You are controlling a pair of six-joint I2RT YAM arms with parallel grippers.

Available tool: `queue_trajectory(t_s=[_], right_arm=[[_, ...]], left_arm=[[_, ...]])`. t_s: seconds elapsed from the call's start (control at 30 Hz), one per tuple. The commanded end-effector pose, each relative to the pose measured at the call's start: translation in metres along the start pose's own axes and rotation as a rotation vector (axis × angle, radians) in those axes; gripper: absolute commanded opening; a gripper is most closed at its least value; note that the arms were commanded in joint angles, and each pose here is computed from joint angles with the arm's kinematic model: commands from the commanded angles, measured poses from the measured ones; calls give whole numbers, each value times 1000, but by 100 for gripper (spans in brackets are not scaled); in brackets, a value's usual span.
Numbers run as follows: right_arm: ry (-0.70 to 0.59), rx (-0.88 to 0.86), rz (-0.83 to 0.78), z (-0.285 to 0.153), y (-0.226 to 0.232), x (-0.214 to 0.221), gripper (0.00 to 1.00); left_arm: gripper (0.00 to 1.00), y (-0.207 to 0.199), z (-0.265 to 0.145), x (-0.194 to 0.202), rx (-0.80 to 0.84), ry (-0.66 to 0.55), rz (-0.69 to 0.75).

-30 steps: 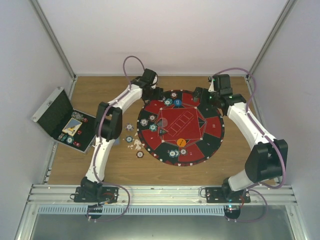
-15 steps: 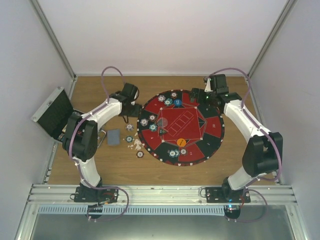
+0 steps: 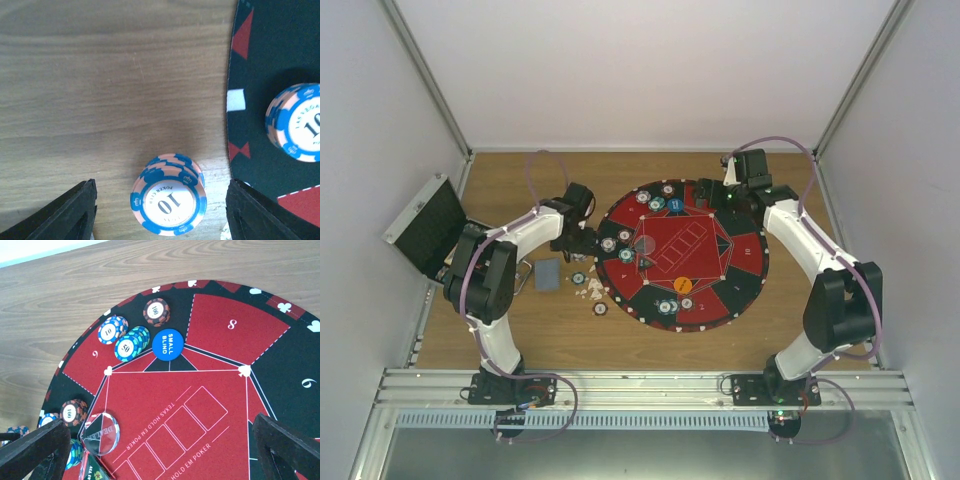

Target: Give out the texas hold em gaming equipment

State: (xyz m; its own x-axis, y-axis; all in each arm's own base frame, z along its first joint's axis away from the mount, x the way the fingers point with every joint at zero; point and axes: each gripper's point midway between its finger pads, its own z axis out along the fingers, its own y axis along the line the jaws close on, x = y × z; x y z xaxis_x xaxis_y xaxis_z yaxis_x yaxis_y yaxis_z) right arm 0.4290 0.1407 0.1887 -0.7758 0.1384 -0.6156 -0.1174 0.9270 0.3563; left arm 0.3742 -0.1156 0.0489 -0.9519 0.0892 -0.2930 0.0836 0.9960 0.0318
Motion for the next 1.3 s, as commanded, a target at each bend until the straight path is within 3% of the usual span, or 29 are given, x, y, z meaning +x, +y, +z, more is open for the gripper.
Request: queue_trajectory(t_s=[0.0,0.53,1.27], right_arm=[[-12,-19,-16,0,9,-5,100],[-3,-18,-17,2,10,-1,99],[2,-3,-16,3,6,1,100]], left_arm=[[71,0,-2,3,22,-13,3],[69,-9,22,24,33,53,42],[50,11,54,67,-93,190,30]])
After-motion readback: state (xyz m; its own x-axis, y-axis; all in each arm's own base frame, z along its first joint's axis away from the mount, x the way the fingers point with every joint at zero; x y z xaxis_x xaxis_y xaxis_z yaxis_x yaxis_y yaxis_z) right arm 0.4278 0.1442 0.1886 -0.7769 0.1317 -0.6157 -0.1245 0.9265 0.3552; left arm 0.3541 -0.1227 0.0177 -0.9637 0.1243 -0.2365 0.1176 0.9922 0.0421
